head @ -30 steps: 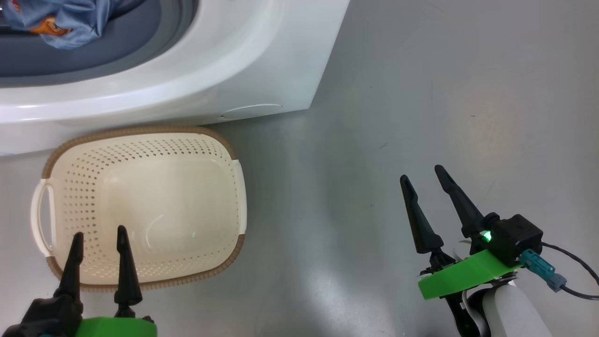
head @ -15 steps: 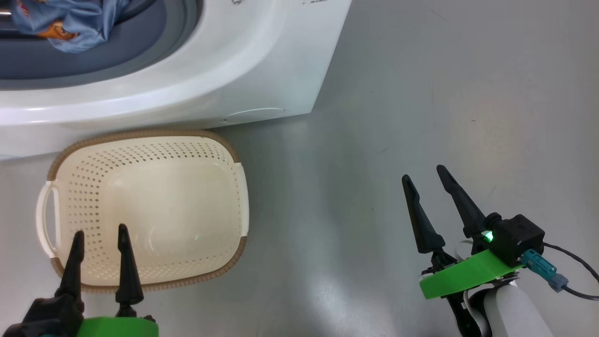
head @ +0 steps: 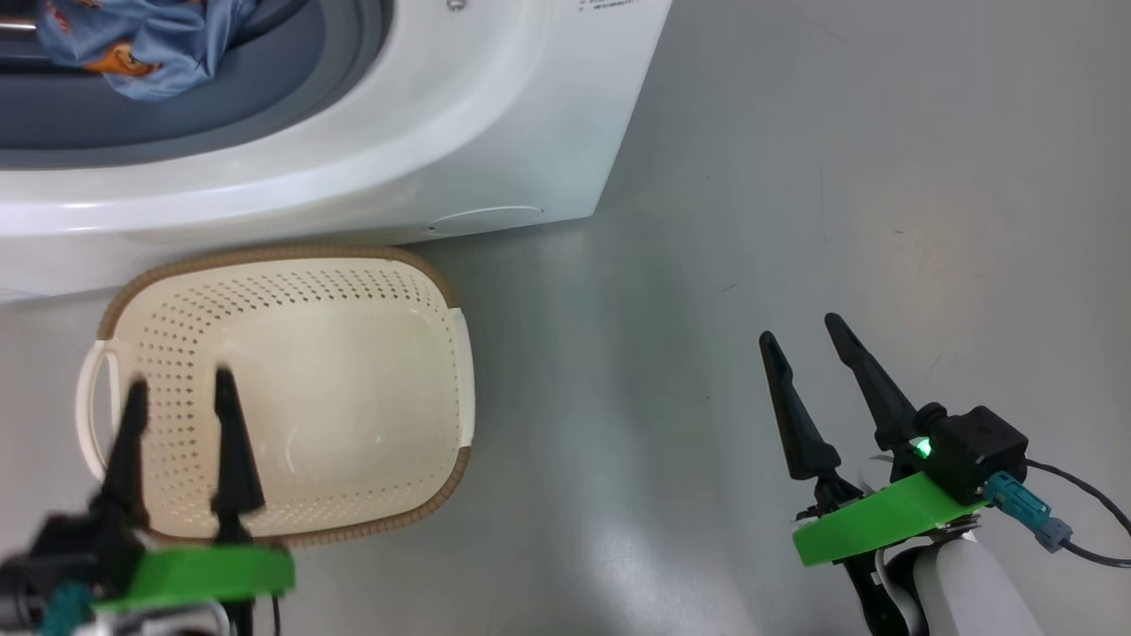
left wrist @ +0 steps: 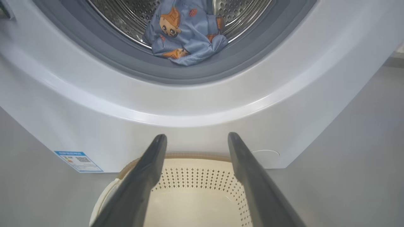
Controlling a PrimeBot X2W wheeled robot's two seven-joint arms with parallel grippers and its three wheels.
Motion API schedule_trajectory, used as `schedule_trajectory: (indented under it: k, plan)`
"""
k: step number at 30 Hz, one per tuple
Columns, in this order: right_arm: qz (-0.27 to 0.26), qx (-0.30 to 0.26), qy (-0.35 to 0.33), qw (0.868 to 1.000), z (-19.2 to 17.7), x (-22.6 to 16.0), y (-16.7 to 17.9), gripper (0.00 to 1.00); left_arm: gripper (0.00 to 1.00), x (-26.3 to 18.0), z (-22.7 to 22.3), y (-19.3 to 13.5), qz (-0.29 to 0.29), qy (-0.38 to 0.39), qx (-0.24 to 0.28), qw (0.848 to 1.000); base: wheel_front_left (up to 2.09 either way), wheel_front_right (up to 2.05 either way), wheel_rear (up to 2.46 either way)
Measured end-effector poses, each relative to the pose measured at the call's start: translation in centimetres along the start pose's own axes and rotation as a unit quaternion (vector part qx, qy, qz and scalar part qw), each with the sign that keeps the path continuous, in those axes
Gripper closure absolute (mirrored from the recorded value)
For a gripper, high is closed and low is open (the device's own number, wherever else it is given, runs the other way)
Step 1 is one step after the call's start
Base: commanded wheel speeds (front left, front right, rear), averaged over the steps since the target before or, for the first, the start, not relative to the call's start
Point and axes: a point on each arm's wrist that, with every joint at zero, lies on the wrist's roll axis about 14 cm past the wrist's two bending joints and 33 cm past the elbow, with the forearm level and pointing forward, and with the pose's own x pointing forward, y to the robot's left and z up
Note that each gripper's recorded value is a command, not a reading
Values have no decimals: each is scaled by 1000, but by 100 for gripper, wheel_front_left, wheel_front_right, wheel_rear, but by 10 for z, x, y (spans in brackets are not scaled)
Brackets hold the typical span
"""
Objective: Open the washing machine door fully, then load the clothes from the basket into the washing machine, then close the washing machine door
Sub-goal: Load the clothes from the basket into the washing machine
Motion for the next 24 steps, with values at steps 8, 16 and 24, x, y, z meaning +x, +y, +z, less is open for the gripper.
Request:
schedule_trajectory:
  k: [8,16,24]
  plan:
    - [-1,-1,6,1000,-3,-2,-1,0,0,57,60,-13,-39,-102,13,994,0,0,0]
    - [-6,-2,10,1000,-5,-4,-5,0,0,100,83,-26,-70,-128,23,989,0,0,0]
    - [-20,-1,16,1000,-10,-5,-15,0,0,174,57,-38,-81,6,55,995,0,0,0]
